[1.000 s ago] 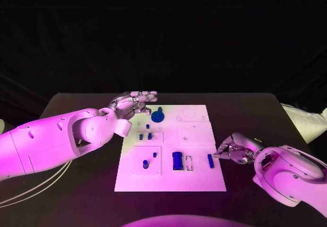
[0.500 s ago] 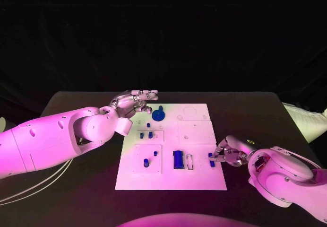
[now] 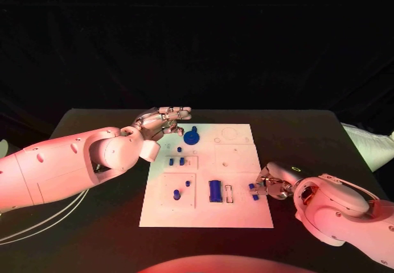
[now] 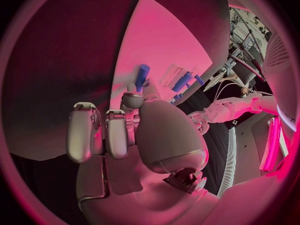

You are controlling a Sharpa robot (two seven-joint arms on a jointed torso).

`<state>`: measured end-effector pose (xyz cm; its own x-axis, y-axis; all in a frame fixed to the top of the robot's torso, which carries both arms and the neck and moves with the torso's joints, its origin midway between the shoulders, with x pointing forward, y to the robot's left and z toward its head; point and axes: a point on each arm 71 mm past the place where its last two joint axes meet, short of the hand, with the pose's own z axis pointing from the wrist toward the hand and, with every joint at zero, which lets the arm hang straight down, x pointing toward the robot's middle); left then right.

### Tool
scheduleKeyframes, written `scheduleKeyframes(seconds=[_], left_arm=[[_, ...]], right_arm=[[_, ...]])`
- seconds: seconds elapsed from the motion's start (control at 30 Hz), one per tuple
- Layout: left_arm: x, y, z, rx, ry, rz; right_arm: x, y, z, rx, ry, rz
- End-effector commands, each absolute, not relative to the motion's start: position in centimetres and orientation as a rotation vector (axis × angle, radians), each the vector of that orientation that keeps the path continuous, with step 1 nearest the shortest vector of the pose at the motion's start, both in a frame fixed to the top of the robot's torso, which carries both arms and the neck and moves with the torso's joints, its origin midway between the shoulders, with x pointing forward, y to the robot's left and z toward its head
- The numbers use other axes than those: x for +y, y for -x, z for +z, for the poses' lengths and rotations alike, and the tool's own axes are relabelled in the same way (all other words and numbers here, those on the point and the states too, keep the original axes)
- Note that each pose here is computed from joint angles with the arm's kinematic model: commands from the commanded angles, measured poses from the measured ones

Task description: Assemble the parts on the task board

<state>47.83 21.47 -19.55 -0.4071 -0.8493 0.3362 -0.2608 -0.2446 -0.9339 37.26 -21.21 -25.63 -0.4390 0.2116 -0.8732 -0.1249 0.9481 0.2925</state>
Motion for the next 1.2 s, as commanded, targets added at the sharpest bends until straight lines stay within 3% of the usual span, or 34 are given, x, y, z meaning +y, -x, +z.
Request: scheduleKeyframes(seconds=[0.03, 0.27, 0.6, 0.83, 1.2], left_arm=[[21.3, -47.8, -19.4, 1.557, 1.329, -1.718], [21.2, -47.8, -19.4, 1.560, 1.328, -1.722], [21.2, -47.8, -19.4, 1.560, 1.327, -1.722], [21.2, -47.8, -19.4, 1.563, 1.317, -1.721], [21.2, -47.8, -19.4, 1.563, 1.315, -1.721]], right_arm=[[-21.1, -36.8, -26.8, 2.051, 0.094, 0.290], [-20.2, -36.7, -27.5, 2.027, 0.263, 0.218], [-19.6, -36.5, -27.8, 2.020, 0.316, 0.202], [-19.5, -36.5, -27.7, 2.014, 0.238, 0.246], [-19.6, -36.3, -27.0, 2.019, -0.054, 0.394]])
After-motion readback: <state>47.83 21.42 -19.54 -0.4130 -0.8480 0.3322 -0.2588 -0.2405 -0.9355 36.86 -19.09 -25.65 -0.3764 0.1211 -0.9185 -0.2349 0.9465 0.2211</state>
